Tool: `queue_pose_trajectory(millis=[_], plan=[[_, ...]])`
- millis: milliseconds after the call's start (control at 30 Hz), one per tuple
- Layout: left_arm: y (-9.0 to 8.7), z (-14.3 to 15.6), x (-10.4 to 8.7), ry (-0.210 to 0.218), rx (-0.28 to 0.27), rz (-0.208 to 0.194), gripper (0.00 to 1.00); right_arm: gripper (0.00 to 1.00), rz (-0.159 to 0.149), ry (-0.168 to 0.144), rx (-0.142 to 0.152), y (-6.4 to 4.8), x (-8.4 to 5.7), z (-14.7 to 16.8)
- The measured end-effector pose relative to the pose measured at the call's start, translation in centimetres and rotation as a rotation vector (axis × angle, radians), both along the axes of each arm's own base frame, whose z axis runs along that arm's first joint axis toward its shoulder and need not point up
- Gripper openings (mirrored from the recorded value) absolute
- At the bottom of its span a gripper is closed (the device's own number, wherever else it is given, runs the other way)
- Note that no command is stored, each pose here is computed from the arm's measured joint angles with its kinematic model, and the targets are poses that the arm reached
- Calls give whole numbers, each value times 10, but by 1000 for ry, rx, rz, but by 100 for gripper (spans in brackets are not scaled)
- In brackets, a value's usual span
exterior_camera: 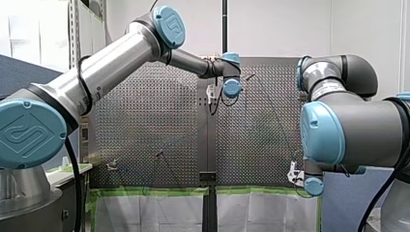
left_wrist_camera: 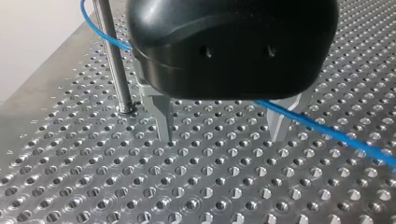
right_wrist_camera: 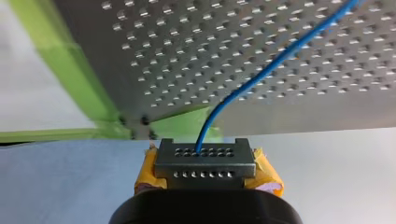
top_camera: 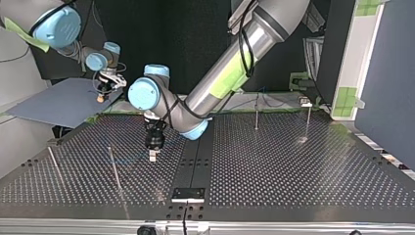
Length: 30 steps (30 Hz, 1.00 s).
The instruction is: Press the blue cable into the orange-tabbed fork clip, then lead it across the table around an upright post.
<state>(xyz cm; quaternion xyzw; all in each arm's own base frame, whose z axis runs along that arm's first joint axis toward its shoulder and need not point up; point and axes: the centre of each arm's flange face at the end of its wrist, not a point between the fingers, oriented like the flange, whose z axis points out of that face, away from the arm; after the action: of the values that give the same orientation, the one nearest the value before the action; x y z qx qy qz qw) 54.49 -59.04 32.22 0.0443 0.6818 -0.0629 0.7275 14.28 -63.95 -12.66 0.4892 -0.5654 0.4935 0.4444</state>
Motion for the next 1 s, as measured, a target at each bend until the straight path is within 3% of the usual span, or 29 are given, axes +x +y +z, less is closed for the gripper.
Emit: queue_pose_trajectory(millis=[500, 900, 1000], plan=[[4, -2, 1, 22, 7, -2, 100, 0, 8, 8, 15, 3, 4, -8], [0, -6, -2, 75, -59, -99, 100, 0, 4, 4, 26, 3, 0, -10], [0, -8, -5, 98, -69, -103, 100, 0, 3, 3, 26, 3, -1, -10]])
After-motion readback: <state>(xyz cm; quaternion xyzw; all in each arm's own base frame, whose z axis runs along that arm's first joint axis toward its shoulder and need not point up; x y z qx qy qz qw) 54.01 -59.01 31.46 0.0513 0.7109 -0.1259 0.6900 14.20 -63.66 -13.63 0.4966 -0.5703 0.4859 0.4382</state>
